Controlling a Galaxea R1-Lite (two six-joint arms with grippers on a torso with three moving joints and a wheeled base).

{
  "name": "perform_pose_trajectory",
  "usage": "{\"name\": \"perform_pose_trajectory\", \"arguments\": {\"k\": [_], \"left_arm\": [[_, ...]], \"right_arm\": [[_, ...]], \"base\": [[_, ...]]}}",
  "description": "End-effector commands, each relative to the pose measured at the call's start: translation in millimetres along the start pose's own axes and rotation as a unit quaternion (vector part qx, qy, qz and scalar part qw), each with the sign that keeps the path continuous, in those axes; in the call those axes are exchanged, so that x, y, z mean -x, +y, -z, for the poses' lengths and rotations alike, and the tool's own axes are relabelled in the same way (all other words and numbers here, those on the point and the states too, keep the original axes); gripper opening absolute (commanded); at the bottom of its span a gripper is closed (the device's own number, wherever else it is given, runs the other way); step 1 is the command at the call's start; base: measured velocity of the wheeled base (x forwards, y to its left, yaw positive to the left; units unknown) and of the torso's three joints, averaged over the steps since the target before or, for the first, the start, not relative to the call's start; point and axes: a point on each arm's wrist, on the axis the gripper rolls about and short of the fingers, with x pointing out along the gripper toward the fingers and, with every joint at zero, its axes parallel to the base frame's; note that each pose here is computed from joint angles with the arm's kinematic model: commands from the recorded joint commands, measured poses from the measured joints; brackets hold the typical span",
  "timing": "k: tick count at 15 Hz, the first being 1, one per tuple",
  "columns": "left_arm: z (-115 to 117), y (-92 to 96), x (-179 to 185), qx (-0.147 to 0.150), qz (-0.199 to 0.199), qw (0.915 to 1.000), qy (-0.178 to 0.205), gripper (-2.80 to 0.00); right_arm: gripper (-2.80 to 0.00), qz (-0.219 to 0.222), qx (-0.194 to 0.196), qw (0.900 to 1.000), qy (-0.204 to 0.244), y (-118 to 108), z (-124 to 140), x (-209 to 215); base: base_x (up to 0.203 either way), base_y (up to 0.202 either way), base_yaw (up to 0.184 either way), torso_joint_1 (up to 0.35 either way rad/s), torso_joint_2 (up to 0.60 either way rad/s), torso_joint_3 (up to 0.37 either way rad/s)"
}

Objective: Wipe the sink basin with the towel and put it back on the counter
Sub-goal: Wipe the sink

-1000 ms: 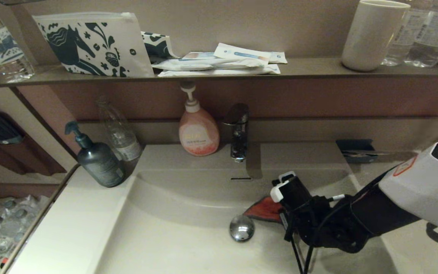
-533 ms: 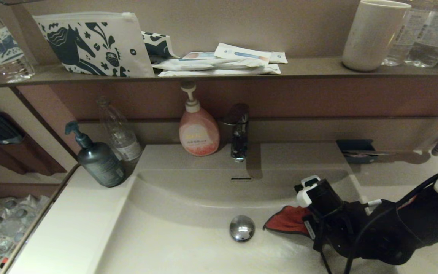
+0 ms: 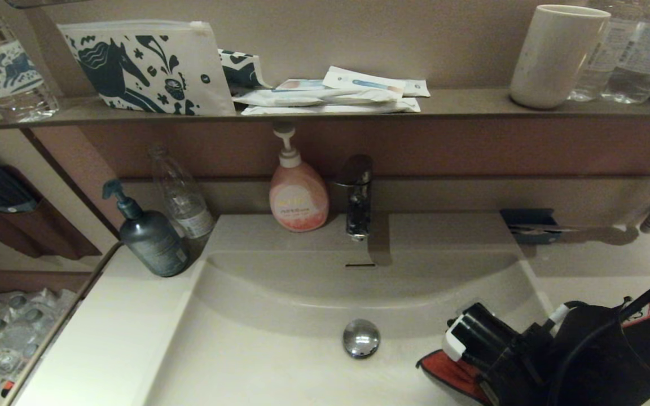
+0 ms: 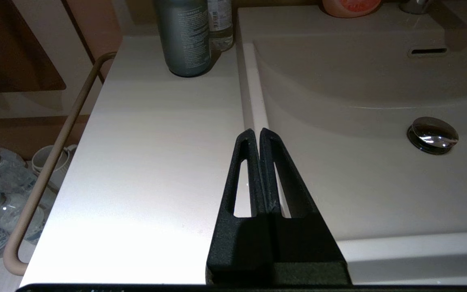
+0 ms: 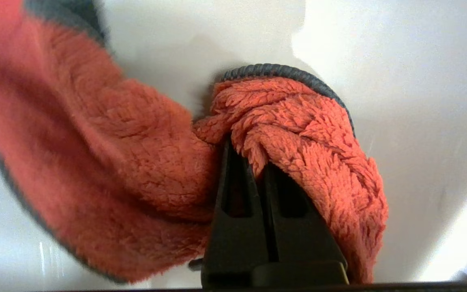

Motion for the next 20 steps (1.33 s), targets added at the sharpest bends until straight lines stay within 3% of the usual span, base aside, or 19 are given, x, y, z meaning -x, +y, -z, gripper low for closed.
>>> {"name": "perform_pose_trajectory", "arguments": {"k": [1, 5, 8, 11, 12, 13, 15, 18, 20], "left_arm": [[0, 0.0, 0, 0.0, 0.0, 1.0, 0.0, -2.8], [0, 0.0, 0, 0.0, 0.0, 1.0, 0.0, -2.8], [0, 0.0, 0, 0.0, 0.0, 1.0, 0.0, -2.8], [0, 0.0, 0, 0.0, 0.0, 1.0, 0.0, -2.8], [0, 0.0, 0, 0.0, 0.0, 1.0, 0.0, -2.8], [0, 0.0, 0, 0.0, 0.0, 1.0, 0.0, -2.8], [0, 0.0, 0, 0.0, 0.0, 1.0, 0.0, -2.8], [0, 0.0, 0, 0.0, 0.0, 1.0, 0.0, -2.8], [0, 0.0, 0, 0.0, 0.0, 1.0, 0.0, -2.8]], "right_arm": [[-2.8, 0.004, 0.042, 0.998, 0.042, 2, 7, 9], [-2.8, -0.001, 0.089, 0.993, 0.081, 24, 12, 8], [-2.8, -0.084, 0.08, 0.99, 0.078, 56, 1, 15], [-2.8, -0.163, 0.089, 0.98, 0.075, 89, -2, 30], [-2.8, -0.18, 0.078, 0.979, 0.063, 98, -6, 35], [-2.8, -0.204, 0.042, 0.977, 0.04, 105, -14, 40], [-2.8, -0.27, -0.015, 0.963, -0.006, 114, -28, 49], [-2.8, -0.303, -0.096, 0.948, -0.017, 120, -39, 54], [-2.8, -0.32, -0.123, 0.939, -0.02, 128, -46, 58]], "base": [[0.0, 0.0, 0.0, 0.0, 0.0, 0.0], [0.0, 0.0, 0.0, 0.0, 0.0, 0.0], [0.0, 0.0, 0.0, 0.0, 0.0, 0.0], [0.0, 0.0, 0.0, 0.0, 0.0, 0.0], [0.0, 0.0, 0.0, 0.0, 0.0, 0.0], [0.0, 0.0, 0.0, 0.0, 0.0, 0.0], [0.0, 0.0, 0.0, 0.0, 0.0, 0.0], [0.0, 0.0, 0.0, 0.0, 0.0, 0.0], [0.0, 0.0, 0.0, 0.0, 0.0, 0.0]]}}
